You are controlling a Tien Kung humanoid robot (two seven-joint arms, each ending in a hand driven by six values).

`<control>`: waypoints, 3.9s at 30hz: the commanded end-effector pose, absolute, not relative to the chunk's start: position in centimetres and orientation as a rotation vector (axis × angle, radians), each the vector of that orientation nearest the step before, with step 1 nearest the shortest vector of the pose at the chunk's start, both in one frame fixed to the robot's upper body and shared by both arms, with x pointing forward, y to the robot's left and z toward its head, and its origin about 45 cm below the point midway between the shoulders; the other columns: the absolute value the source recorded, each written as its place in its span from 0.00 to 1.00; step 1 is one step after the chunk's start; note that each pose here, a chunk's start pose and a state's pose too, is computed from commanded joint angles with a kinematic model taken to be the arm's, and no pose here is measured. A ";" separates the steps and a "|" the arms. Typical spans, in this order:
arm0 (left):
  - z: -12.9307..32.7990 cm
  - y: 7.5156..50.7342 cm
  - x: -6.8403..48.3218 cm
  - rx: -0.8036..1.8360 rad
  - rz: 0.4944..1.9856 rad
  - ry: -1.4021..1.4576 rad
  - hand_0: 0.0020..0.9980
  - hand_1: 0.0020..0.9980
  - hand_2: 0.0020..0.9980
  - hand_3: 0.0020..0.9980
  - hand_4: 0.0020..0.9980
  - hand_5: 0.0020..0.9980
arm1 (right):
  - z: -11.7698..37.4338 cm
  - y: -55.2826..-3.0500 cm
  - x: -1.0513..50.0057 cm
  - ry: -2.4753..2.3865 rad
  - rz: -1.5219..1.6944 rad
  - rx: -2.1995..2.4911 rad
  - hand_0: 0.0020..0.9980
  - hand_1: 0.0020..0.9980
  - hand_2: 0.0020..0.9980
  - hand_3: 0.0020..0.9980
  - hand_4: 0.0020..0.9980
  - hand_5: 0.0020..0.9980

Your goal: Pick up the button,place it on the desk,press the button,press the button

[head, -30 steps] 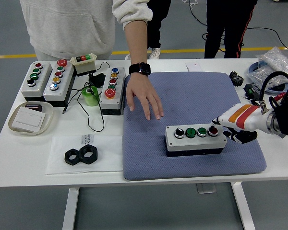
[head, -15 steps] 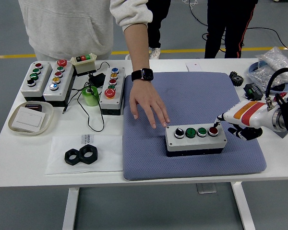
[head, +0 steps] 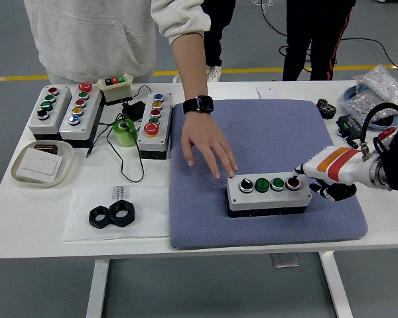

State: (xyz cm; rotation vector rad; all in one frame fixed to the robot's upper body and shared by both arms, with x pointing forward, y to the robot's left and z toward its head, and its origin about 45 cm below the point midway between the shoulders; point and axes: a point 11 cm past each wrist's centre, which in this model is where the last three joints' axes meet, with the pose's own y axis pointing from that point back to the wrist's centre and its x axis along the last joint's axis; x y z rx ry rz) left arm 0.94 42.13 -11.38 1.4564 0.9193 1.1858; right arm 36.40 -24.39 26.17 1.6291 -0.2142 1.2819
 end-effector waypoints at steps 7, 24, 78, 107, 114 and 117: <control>-11.4 42.1 1.1 1.455 1.184 0.917 0.74 0.91 0.99 0.95 0.61 1.00 | 25.9 -24.3 36.3 -0.214 1.278 1.635 0.33 0.14 0.16 0.80 0.38 0.00; -11.4 42.2 0.7 1.456 1.187 0.924 0.74 0.91 0.99 0.95 0.61 1.00 | 29.5 -23.8 36.6 -0.247 1.370 1.602 0.33 0.14 0.16 0.79 0.38 0.00; -11.4 42.3 -1.3 1.472 1.193 0.968 0.74 0.91 0.99 0.95 0.61 1.00 | 41.7 -32.8 39.4 -0.858 1.579 1.177 0.94 0.90 0.88 0.86 0.66 0.46; -11.4 42.3 -0.7 1.462 1.200 0.955 0.74 0.91 0.98 0.95 0.61 1.00 | 37.1 -33.2 39.2 -1.330 0.998 2.017 0.90 0.86 0.84 0.81 0.64 0.48; -11.4 42.4 -0.5 1.461 1.201 0.951 0.74 0.91 0.99 0.95 0.61 1.00 | 36.8 -33.5 39.1 -1.472 0.756 2.223 0.90 0.86 0.83 0.81 0.64 0.49; -11.4 42.4 -0.4 1.460 1.202 0.950 0.74 0.91 0.99 0.95 0.61 1.00 | 36.7 -33.8 39.1 -1.482 0.732 2.226 0.90 0.86 0.83 0.81 0.64 0.49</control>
